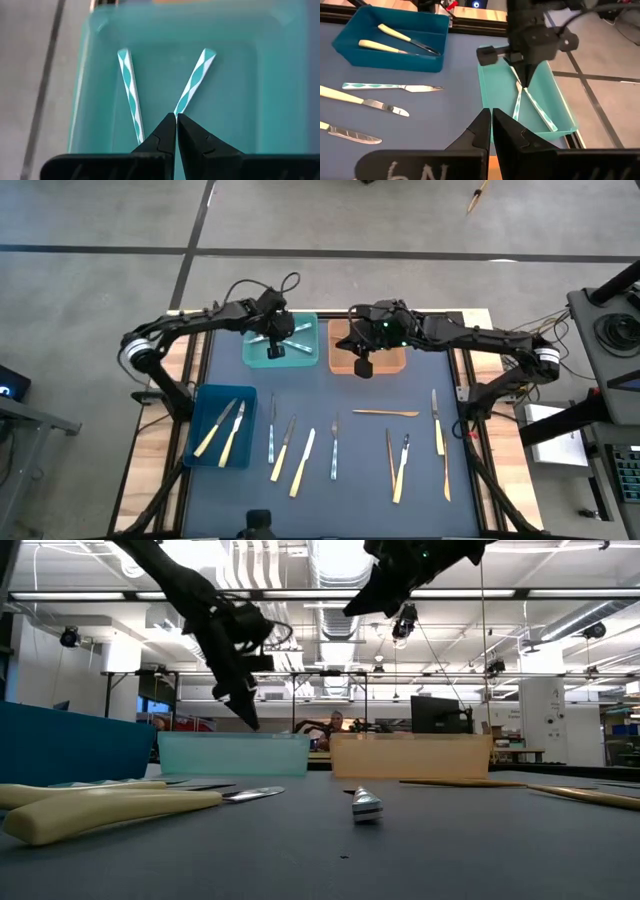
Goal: Sort silverware by color (type)
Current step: Put the white knife into the light blue bin
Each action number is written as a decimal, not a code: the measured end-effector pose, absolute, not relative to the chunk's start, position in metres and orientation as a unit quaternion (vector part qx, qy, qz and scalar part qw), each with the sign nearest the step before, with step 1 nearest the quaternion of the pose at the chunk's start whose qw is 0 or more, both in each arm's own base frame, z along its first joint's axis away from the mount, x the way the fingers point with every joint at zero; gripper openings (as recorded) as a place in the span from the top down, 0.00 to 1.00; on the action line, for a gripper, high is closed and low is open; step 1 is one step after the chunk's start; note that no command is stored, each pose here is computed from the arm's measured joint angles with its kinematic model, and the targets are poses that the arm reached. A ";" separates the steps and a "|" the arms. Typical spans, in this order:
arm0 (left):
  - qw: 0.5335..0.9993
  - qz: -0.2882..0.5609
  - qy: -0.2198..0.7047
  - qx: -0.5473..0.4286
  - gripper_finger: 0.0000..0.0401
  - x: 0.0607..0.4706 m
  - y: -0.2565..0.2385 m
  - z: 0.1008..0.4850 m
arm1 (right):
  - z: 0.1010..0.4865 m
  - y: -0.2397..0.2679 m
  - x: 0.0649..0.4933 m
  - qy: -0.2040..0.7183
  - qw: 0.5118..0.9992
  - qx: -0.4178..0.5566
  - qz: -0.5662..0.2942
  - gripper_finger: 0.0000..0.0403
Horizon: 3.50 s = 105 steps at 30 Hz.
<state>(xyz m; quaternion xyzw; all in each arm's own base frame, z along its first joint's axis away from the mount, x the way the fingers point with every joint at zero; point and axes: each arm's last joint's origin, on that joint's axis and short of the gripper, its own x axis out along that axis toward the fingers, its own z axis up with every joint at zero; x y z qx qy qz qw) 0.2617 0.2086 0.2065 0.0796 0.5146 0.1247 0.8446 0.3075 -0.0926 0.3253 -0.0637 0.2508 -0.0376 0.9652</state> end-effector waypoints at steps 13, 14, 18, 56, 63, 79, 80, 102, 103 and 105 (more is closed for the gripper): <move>0.823 0.114 0.556 0.030 1.00 0.269 0.236 0.169 | 0.323 -0.093 0.309 0.255 0.964 -0.068 -0.039 0.98; 0.822 0.113 0.558 0.029 1.00 0.270 0.236 0.167 | 0.323 -0.093 0.309 0.255 0.964 -0.069 -0.039 0.98; 0.817 0.109 0.566 0.023 1.00 0.270 0.238 0.158 | 0.323 -0.093 0.309 0.254 0.964 -0.068 -0.039 0.98; 0.807 0.135 0.574 -0.022 1.00 0.274 0.248 0.162 | 0.323 -0.093 0.309 0.255 0.964 -0.068 -0.039 0.98; 0.794 0.194 0.574 -0.043 1.00 0.268 0.259 0.168 | 0.323 -0.093 0.309 0.255 0.964 -0.068 -0.039 0.98; 0.791 0.215 0.570 -0.049 0.76 0.260 0.265 0.162 | 0.313 -0.093 0.308 0.261 0.962 -0.067 -0.039 0.98; 0.793 0.213 0.569 -0.049 0.75 0.260 0.265 0.161 | 0.312 -0.092 0.308 0.262 0.962 -0.066 -0.039 0.98; 0.801 0.192 0.564 -0.055 0.68 0.261 0.265 0.137 | 0.309 -0.093 0.308 0.260 0.962 -0.068 -0.039 0.98; 0.801 0.192 0.564 -0.055 0.68 0.261 0.265 0.137 | 0.309 -0.093 0.308 0.260 0.962 -0.068 -0.039 0.98; 0.801 0.193 0.564 -0.056 0.68 0.261 0.265 0.137 | 0.309 -0.093 0.308 0.260 0.963 -0.067 -0.039 0.98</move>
